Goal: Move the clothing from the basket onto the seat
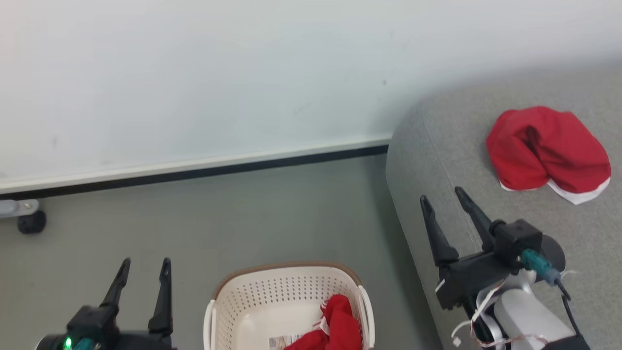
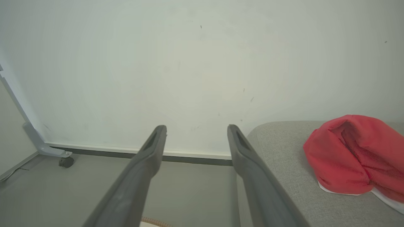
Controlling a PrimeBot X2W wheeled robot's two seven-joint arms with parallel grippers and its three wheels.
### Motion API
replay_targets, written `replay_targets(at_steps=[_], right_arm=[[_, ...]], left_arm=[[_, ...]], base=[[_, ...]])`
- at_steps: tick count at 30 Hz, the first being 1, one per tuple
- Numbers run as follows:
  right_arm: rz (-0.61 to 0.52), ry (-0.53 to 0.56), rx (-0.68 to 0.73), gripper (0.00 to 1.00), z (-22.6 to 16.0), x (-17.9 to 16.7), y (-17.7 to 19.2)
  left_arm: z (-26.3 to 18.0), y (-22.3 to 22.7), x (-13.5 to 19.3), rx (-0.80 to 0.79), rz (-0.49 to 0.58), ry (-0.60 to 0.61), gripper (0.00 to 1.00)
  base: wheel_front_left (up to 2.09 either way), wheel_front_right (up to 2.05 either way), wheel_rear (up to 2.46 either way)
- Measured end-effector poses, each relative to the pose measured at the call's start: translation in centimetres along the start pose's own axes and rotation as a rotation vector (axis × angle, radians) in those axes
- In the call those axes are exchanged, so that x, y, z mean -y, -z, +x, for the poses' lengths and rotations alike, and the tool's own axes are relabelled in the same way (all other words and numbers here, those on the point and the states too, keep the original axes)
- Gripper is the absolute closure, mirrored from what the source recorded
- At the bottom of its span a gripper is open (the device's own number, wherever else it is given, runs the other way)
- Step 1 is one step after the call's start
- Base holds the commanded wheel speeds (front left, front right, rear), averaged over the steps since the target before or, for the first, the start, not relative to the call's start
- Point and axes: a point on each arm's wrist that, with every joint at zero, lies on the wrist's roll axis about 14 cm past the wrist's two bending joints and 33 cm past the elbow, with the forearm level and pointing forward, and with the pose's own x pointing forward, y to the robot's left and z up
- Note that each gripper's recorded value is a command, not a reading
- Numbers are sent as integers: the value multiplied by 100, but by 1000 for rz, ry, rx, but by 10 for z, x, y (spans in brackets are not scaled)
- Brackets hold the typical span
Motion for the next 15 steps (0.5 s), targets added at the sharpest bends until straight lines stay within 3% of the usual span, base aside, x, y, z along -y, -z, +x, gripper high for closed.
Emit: replay_targets(at_steps=[7,15], right_arm=[[5,-28,89,0,-13,-20,-25],[39,18,94,0,-38,-16,-21]], left_arm=[[-30,-6,-22,20,-5,-76,0],[-42,-9,-24,36,-21,-97,0]], base=[[0,0,0],[0,0,0]])
